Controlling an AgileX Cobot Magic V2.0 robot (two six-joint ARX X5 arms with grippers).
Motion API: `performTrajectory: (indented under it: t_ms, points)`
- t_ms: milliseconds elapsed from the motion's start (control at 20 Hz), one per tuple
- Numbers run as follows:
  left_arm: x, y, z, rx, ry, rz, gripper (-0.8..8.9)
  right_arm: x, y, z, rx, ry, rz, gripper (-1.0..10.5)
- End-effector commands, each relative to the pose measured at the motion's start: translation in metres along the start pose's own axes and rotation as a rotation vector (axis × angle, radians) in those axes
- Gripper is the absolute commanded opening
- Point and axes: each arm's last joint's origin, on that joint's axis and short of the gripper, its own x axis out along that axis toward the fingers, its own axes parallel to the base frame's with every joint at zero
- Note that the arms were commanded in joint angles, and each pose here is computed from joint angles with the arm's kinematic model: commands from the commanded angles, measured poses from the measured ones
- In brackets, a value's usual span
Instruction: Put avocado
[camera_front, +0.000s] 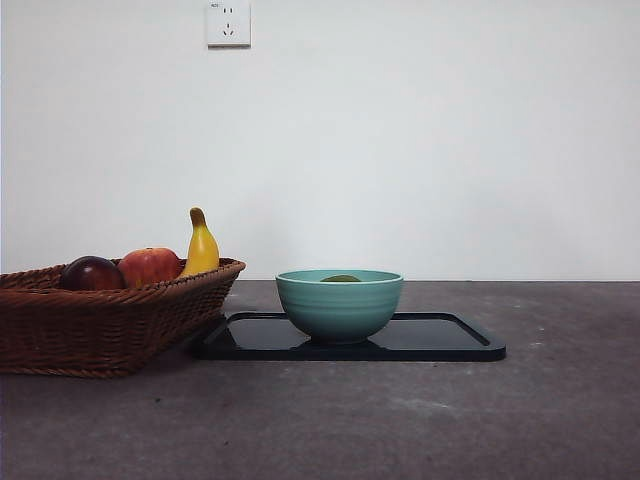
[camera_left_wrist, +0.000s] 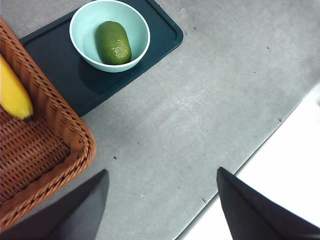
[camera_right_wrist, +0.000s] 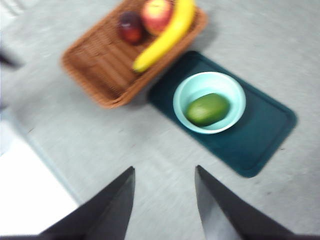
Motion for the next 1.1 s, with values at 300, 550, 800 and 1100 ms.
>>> performTrajectory:
  t_ms: [300, 550, 800, 1100]
  points:
    - [-0.002, -0.002, 0.004, 0.018, -0.019, -0.009, 3.43, 0.020, 0.007, -0.076, -0.012, 0.044, 0.067, 1.9]
    - [-0.002, -0.002, 0.004, 0.018, -0.019, -0.009, 3.43, 0.037, 0.005, -0.120, 0.027, 0.084, 0.151, 1.9]
    - [-0.002, -0.002, 0.004, 0.018, -0.018, -0.009, 3.43, 0.037, 0.005, -0.123, 0.023, 0.071, 0.157, 1.9]
    - [-0.002, -0.002, 0.004, 0.018, -0.017, -0.009, 3.37, 0.037, 0.005, -0.122, 0.023, 0.069, 0.158, 1.9]
